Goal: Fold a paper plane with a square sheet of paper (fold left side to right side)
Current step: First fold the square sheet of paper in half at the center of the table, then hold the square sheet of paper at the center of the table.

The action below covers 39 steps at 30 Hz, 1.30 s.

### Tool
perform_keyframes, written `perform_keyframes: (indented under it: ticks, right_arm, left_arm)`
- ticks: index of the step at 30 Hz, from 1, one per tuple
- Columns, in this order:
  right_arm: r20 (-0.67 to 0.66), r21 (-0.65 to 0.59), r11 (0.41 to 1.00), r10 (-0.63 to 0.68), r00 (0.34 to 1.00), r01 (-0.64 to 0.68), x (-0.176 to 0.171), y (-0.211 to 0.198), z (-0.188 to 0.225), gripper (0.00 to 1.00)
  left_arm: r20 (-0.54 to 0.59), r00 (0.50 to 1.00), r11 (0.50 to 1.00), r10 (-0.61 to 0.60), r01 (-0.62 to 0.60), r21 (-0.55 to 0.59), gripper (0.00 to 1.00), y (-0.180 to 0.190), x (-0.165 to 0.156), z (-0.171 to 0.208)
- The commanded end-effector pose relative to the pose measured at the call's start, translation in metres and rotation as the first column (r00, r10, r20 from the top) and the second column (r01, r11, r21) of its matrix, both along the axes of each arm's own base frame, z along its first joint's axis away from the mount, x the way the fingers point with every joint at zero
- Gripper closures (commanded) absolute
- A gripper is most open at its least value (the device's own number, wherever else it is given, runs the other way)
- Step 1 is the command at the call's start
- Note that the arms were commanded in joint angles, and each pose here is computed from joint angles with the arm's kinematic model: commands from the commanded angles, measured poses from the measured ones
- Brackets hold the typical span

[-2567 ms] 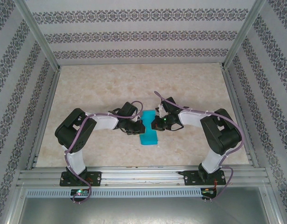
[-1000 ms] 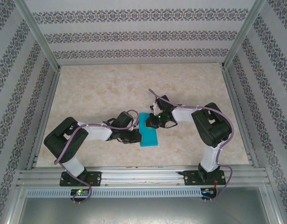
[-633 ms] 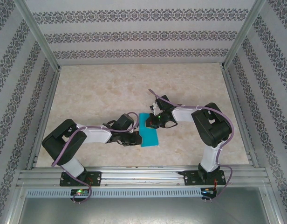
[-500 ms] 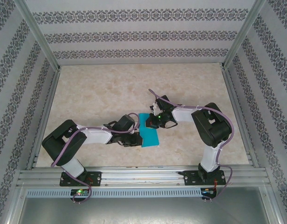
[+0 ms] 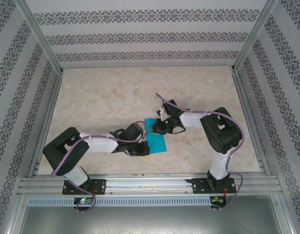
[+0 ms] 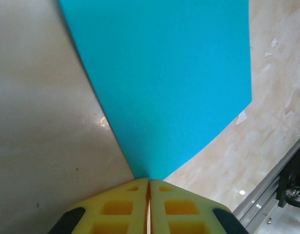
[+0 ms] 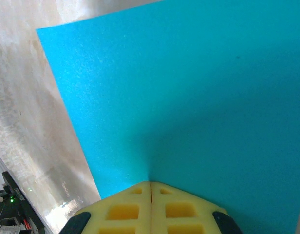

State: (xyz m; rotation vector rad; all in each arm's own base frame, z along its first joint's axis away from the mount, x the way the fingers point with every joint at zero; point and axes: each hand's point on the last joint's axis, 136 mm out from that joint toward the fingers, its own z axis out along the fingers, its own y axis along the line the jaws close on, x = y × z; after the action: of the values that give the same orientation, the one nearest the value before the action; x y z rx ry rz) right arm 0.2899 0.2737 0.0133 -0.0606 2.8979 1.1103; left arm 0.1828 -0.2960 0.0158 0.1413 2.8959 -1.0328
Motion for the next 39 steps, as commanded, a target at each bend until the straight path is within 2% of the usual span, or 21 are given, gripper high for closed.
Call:
perform_keyframes:
  ticks: [1,5,11,14,19,25,31,39]
  right_arm:
    - [-0.065,-0.204,0.978,-0.066,0.996,0.051,-0.010,-0.039,-0.047,1.00]
    - [-0.059,-0.196,0.979,-0.060,0.996,0.048,-0.010,-0.038,-0.044,1.00]
    - [-0.051,-0.182,0.982,-0.055,0.997,0.045,-0.011,-0.036,-0.041,1.00]
    - [-0.048,-0.181,0.983,-0.055,0.997,0.045,-0.010,-0.036,-0.040,1.00]
    - [-0.048,-0.178,0.983,-0.057,0.997,0.048,-0.010,-0.035,-0.039,1.00]
    - [-0.048,-0.168,0.985,-0.050,0.998,0.041,-0.010,-0.032,-0.037,1.00]
    - [-0.033,-0.133,0.990,-0.044,0.998,0.039,-0.006,-0.026,-0.027,1.00]
    - [0.089,-0.013,0.999,-0.048,0.995,0.049,0.018,-0.011,0.027,1.00]
  left_arm:
    - [-0.155,0.988,0.994,-0.029,0.045,0.102,0.89,0.021,-0.044,-0.021]
    - [-0.108,0.994,0.998,-0.008,0.014,0.058,0.89,0.020,-0.027,0.001]
    - [-0.013,1.000,0.999,0.028,-0.029,-0.041,0.89,0.025,0.026,0.044]
    - [0.011,1.000,0.998,0.009,-0.008,-0.057,0.89,0.020,0.049,0.049]
    - [0.010,0.999,0.998,-0.033,0.034,-0.060,0.90,0.000,0.072,0.038]
    - [-0.004,0.999,0.998,-0.052,0.052,-0.023,0.90,-0.007,0.085,0.015]
    - [-0.033,0.999,0.999,-0.042,0.042,0.021,0.90,-0.001,0.083,-0.002]
    - [-0.076,0.997,0.998,-0.007,0.011,0.057,0.90,0.009,0.072,-0.018]
